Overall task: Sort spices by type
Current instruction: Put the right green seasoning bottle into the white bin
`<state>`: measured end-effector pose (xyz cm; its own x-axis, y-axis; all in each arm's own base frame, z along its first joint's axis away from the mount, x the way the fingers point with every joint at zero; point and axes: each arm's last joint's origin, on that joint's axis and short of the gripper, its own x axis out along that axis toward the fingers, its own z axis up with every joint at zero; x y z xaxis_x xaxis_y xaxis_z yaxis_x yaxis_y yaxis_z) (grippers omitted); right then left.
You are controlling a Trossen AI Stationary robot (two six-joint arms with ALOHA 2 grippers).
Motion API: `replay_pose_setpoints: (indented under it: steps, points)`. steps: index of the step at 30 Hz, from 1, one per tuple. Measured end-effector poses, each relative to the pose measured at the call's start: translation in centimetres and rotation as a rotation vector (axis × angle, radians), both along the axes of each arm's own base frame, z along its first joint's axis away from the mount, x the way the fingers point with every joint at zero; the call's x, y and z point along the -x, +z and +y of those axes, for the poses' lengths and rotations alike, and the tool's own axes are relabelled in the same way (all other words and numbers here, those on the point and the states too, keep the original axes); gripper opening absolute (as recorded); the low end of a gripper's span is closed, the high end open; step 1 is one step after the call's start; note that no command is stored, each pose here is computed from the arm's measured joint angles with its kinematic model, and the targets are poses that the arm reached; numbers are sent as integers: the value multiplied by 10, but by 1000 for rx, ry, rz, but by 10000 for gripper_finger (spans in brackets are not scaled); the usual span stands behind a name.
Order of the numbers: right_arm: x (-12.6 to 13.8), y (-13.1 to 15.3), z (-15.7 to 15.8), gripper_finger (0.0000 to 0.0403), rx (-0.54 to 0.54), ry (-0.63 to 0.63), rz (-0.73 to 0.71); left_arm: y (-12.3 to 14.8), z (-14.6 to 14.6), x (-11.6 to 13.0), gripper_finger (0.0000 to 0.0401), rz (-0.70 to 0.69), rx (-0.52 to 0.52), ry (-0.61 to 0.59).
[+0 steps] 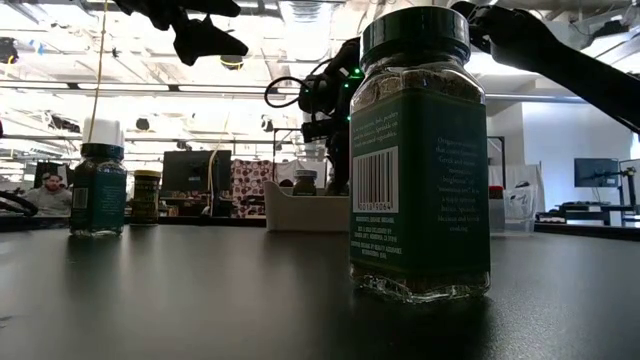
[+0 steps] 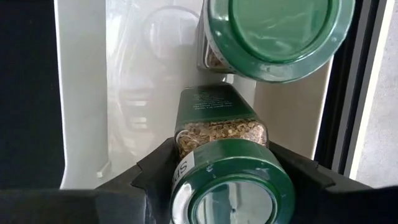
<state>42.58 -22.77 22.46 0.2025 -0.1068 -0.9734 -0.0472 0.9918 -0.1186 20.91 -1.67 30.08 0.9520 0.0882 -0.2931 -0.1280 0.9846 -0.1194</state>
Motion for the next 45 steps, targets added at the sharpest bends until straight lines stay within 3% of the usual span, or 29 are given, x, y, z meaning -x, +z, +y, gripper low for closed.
replay_pose_setpoints:
  steps: [25, 45]
  points:
    - [2, 0, -5, 241, 18, -70, 5, 0, 0, 0, 303, 0, 2, -6]
    - [4, 2, -4, 271, 14, -69, 10, -1, 0, 0, 303, 9, 13, -6]
